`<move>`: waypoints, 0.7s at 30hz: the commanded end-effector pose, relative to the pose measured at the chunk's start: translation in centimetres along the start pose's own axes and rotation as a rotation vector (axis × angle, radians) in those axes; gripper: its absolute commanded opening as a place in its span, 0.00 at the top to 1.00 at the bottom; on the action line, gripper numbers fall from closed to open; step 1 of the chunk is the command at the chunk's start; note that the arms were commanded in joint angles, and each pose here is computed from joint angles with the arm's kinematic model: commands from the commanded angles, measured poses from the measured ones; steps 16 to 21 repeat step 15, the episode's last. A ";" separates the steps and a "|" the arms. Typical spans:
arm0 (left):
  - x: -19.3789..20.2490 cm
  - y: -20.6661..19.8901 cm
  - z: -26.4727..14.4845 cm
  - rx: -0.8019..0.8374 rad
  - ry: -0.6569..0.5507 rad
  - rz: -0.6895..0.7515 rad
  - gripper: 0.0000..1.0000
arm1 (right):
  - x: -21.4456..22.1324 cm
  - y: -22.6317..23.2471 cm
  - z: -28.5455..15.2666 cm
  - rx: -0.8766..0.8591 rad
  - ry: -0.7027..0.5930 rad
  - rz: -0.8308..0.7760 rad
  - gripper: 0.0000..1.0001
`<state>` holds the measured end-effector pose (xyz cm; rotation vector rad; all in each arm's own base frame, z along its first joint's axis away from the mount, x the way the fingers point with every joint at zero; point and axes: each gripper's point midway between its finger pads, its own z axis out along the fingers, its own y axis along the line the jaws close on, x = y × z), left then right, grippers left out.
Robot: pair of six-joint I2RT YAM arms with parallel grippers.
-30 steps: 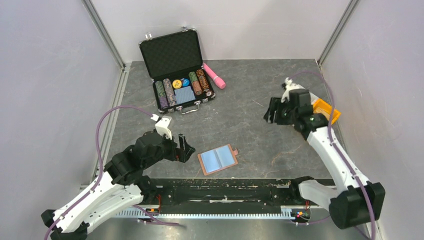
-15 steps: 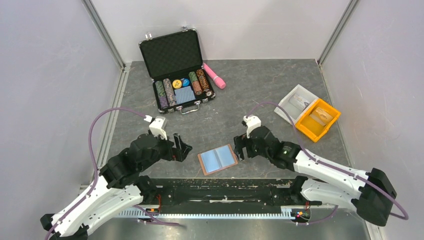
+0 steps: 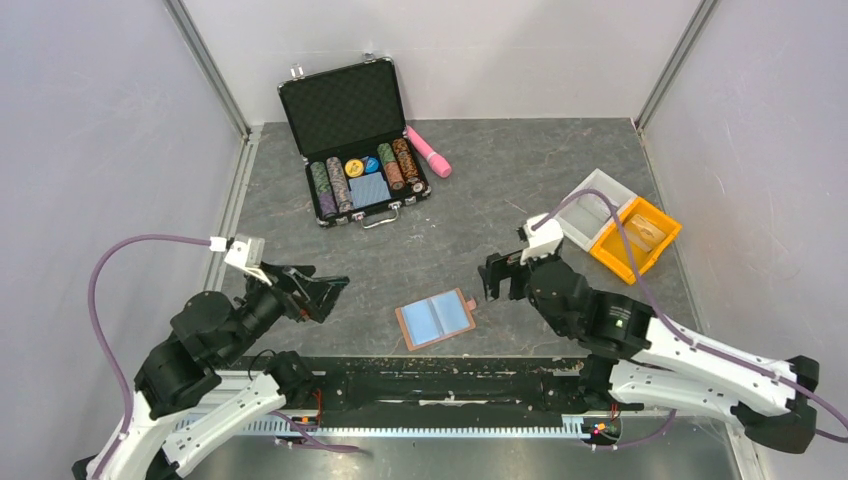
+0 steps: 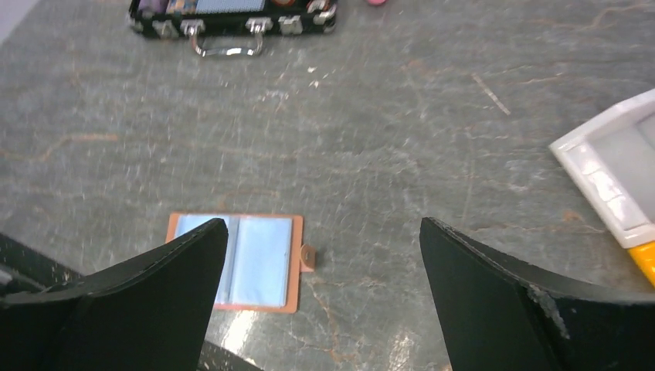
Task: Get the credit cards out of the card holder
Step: Reset both arms
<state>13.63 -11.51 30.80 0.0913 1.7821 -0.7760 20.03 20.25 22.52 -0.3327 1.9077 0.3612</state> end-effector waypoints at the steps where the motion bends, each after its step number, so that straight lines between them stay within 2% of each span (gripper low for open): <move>1: -1.2 0.5 -1.0 -0.015 -0.038 0.056 0.00 | -3.6 -2.3 -1.5 0.095 -0.121 0.061 0.02; 21: -1.2 1.0 -1.5 -0.023 -0.051 0.062 0.00 | -5.1 -1.6 -1.9 0.056 -0.165 0.117 0.02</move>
